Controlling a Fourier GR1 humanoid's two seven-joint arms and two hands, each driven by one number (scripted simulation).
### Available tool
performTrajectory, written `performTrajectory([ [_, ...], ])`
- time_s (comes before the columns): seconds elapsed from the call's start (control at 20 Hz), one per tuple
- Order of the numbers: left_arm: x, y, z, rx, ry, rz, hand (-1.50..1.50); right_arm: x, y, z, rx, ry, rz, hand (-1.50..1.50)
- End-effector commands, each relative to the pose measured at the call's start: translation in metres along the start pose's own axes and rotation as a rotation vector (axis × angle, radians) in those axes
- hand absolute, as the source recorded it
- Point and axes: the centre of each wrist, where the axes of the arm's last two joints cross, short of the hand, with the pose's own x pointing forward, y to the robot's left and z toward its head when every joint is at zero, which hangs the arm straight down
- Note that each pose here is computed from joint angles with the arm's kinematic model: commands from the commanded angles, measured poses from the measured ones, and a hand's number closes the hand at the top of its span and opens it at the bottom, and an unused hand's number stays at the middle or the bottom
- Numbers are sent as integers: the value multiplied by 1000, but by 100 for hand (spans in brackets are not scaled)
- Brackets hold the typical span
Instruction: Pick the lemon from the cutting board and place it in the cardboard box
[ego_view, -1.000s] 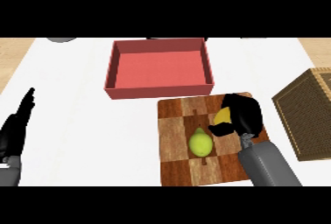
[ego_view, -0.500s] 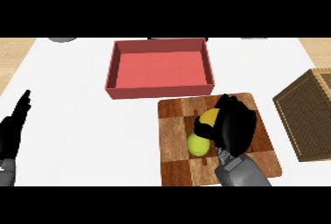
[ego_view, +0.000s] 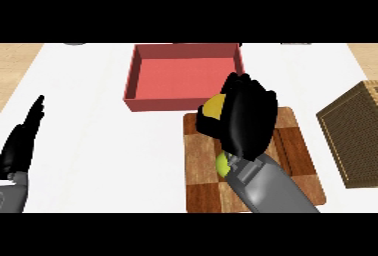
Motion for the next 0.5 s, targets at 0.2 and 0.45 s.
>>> performTrajectory([
  [0.2,10,-19,-4,-15,-30,11,0,55,-36,-58,-23,101,-212,150],
  [0.45,6,-4,-3,-12,-26,1,0,49,-12,-103,-12,156,-275,150],
])
